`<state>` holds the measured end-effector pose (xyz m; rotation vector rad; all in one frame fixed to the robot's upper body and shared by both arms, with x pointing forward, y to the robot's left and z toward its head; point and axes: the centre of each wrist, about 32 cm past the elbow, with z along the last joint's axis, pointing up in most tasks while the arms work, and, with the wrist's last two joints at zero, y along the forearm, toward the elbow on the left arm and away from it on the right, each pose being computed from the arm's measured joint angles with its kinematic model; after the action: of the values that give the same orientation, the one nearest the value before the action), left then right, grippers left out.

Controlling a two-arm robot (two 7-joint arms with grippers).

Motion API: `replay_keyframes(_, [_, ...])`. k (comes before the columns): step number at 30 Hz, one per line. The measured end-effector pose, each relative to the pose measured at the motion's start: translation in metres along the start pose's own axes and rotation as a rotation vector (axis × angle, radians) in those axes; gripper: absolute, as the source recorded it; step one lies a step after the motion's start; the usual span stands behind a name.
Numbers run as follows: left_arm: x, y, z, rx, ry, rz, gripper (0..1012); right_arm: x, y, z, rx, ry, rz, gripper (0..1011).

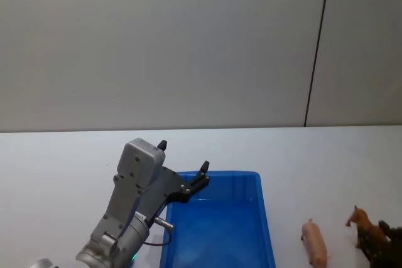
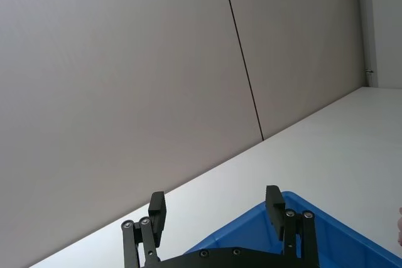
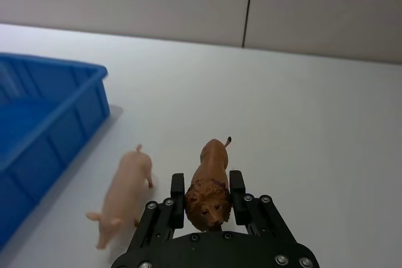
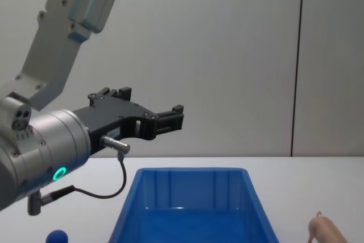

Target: Pick up the two dolls from the table and place them into the box.

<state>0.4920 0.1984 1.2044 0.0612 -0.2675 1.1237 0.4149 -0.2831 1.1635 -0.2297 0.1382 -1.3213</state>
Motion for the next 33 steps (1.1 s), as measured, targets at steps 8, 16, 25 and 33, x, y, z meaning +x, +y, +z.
replay_keyframes(8, [0.0,0.0,0.0,0.0,0.0,0.0,1001,-0.007,0.004,0.02,0.094,-0.007,0.07,412])
replay_keyframes(16, [0.0,0.0,0.0,0.0,0.0,0.0,1001,-0.021,0.016,0.043,0.169,-0.009,0.174,412])
replay_keyframes(25, [0.0,0.0,0.0,0.0,0.0,0.0,1001,-0.042,0.035,0.062,0.187,-0.009,0.298,412])
replay_keyframes(33, [0.0,0.0,0.0,0.0,0.0,0.0,1001,-0.067,0.057,0.068,0.148,-0.022,0.39,430])
